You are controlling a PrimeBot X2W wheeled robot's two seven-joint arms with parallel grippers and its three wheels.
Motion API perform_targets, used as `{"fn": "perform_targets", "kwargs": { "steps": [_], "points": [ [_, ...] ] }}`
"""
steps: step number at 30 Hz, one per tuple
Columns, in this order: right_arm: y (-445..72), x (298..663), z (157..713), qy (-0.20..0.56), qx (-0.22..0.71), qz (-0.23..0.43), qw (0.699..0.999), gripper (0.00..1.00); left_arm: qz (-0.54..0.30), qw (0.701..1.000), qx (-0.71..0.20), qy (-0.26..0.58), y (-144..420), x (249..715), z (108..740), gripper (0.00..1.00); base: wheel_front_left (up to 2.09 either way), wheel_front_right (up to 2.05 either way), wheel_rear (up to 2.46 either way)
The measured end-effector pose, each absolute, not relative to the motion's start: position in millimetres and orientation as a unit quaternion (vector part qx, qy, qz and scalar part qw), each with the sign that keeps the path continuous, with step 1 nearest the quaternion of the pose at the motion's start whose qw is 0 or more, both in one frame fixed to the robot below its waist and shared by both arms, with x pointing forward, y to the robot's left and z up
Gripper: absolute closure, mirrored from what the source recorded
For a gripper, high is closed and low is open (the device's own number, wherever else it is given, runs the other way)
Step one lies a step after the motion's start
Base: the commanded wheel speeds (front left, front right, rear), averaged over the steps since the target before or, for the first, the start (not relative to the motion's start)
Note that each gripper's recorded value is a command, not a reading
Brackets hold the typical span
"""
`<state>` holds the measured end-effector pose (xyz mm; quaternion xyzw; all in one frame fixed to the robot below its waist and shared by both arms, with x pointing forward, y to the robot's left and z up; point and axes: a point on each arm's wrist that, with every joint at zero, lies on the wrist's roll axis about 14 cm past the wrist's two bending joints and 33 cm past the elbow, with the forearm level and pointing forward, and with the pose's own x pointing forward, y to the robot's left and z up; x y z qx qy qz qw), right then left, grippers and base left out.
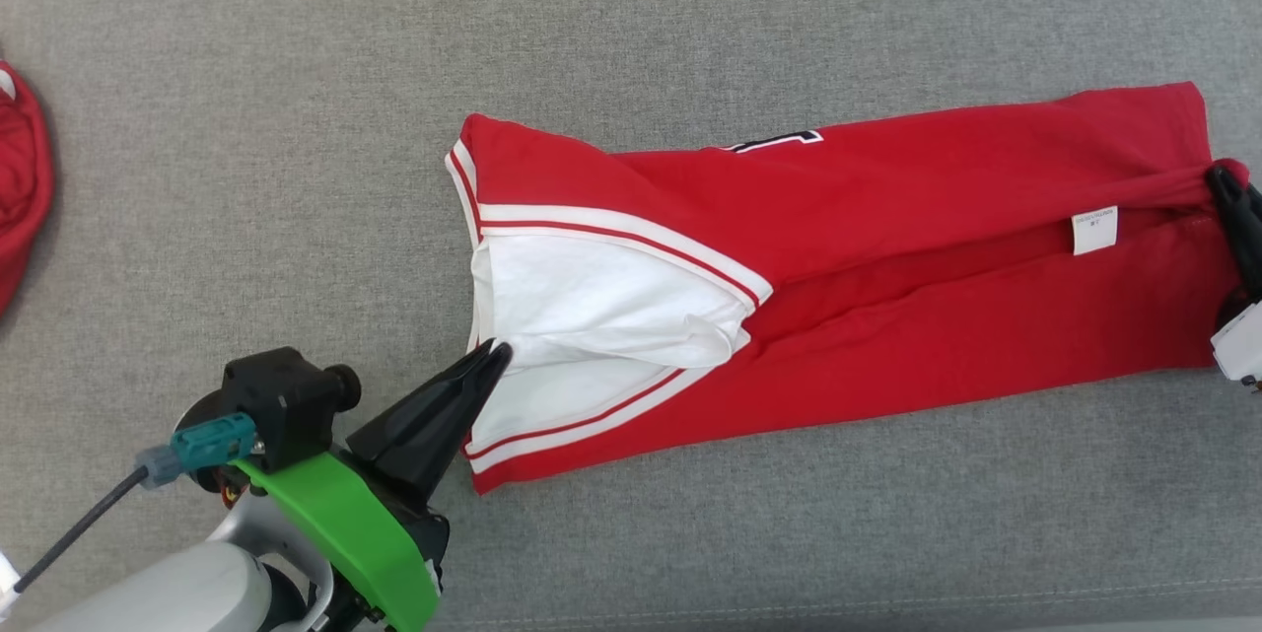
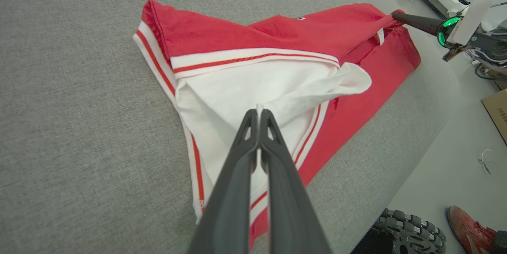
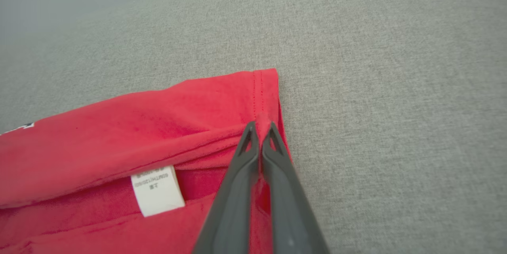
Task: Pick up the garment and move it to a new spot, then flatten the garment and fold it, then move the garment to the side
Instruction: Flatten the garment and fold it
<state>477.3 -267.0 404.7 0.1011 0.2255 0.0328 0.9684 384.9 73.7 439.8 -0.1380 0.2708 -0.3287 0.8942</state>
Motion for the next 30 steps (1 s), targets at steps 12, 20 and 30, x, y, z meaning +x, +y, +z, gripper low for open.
{"fn": "perform_targets", "kwargs": {
  "steps": [12, 20, 30],
  "points": [
    [-276, 442, 400, 0.243, 0.1, 0.019, 0.965, 0.0, -0.291, 0.908, -0.13, 0.274, 71, 370, 414, 0.0, 0.0, 0.0, 0.0],
    [-285, 409, 415, 0.205, 0.11, -0.018, 0.972, 0.0, -0.204, 0.954, -0.11, 0.19, 90, 383, 434, 0.0, 0.0, 0.0, 0.0],
    [-273, 385, 423, 0.169, 0.144, -0.034, 0.975, 0.0, -0.08, 0.992, -0.079, 0.051, 124, 379, 484, 0.0, 0.0, 0.0, 0.0]
  ]
}}
